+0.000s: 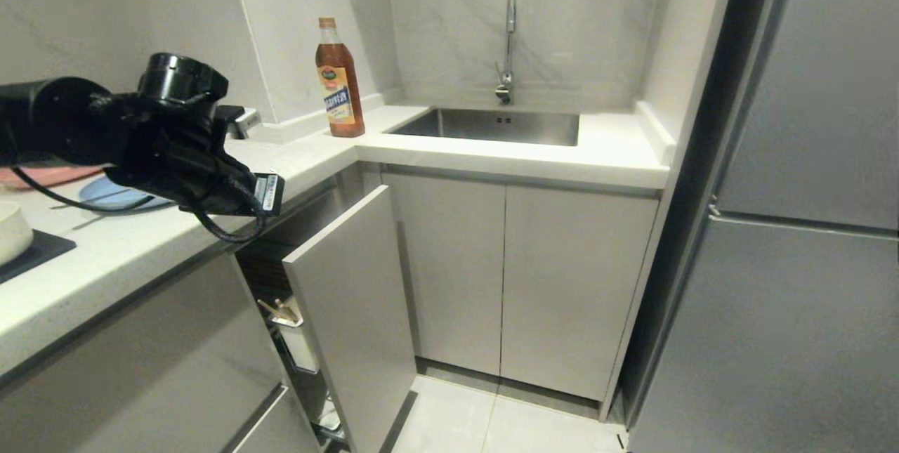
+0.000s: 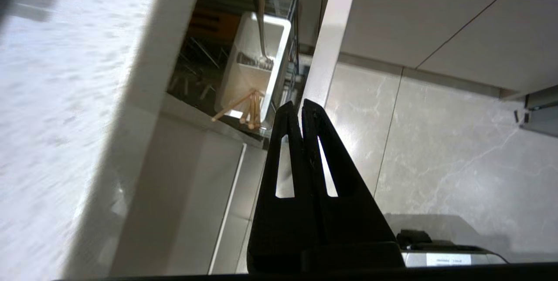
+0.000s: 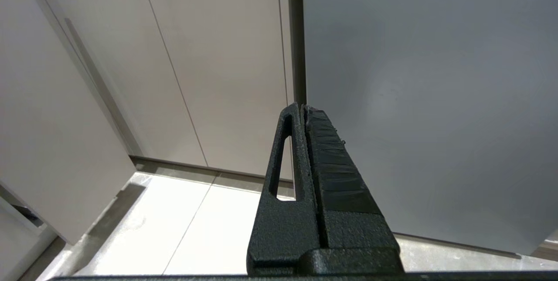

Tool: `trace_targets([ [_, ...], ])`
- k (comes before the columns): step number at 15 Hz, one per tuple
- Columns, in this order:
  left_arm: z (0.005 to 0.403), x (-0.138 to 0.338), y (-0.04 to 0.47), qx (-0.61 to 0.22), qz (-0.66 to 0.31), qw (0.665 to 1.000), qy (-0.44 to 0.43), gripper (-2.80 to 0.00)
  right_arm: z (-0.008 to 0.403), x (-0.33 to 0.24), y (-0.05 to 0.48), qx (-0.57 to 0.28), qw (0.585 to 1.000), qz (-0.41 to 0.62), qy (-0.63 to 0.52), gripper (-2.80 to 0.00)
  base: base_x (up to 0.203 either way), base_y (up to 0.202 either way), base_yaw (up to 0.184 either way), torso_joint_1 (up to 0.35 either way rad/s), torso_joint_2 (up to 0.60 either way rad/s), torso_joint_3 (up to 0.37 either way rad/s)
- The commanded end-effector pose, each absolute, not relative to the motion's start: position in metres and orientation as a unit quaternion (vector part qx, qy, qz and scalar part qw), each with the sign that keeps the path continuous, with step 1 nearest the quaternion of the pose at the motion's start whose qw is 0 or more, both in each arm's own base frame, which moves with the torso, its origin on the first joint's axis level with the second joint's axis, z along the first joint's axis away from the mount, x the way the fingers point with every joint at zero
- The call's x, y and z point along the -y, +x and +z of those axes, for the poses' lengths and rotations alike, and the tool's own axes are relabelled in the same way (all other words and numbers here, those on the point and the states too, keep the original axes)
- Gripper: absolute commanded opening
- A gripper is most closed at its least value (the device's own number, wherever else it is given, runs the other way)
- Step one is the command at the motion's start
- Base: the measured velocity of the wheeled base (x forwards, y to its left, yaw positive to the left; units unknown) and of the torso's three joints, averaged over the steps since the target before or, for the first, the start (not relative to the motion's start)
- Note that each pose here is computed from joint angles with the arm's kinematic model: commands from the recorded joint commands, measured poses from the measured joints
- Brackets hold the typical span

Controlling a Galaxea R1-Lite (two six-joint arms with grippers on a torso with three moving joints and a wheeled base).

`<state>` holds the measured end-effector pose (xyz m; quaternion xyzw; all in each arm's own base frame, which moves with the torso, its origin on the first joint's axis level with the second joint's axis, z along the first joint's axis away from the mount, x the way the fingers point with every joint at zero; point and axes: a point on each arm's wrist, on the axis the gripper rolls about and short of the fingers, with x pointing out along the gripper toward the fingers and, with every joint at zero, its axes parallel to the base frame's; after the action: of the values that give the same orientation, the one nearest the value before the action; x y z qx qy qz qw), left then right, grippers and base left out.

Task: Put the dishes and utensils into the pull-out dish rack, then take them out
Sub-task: Open the cupboard

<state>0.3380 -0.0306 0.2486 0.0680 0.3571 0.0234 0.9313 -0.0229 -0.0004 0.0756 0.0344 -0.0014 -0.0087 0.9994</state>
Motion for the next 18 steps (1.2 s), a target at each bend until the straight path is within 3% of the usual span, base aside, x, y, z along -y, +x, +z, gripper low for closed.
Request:
trace_targets([
  [1,0.227,0.032,0.355,-0.384,0.024,0.920,0.071,-2.80,0.076,0.000,-0.023,0.001,0.999,-0.008,0.035,-2.80,0.000,0.000,0.000,0.000,0.00,0.000],
  [5,0.203,0.035,0.378,-0.405,0.025,0.912,0.068,-2.80,0.076,0.000,-0.023,0.001,0.999,-0.008,0.035,-2.80,0.000,0.000,0.000,0.000,0.00,0.000],
  [18,0.162,0.035,0.430,-0.343,0.089,0.935,0.024,-2.80,0.076,0.000,-0.023,0.001,0.999,-0.008,0.035,-2.80,0.000,0.000,0.000,0.000,0.00,0.000],
])
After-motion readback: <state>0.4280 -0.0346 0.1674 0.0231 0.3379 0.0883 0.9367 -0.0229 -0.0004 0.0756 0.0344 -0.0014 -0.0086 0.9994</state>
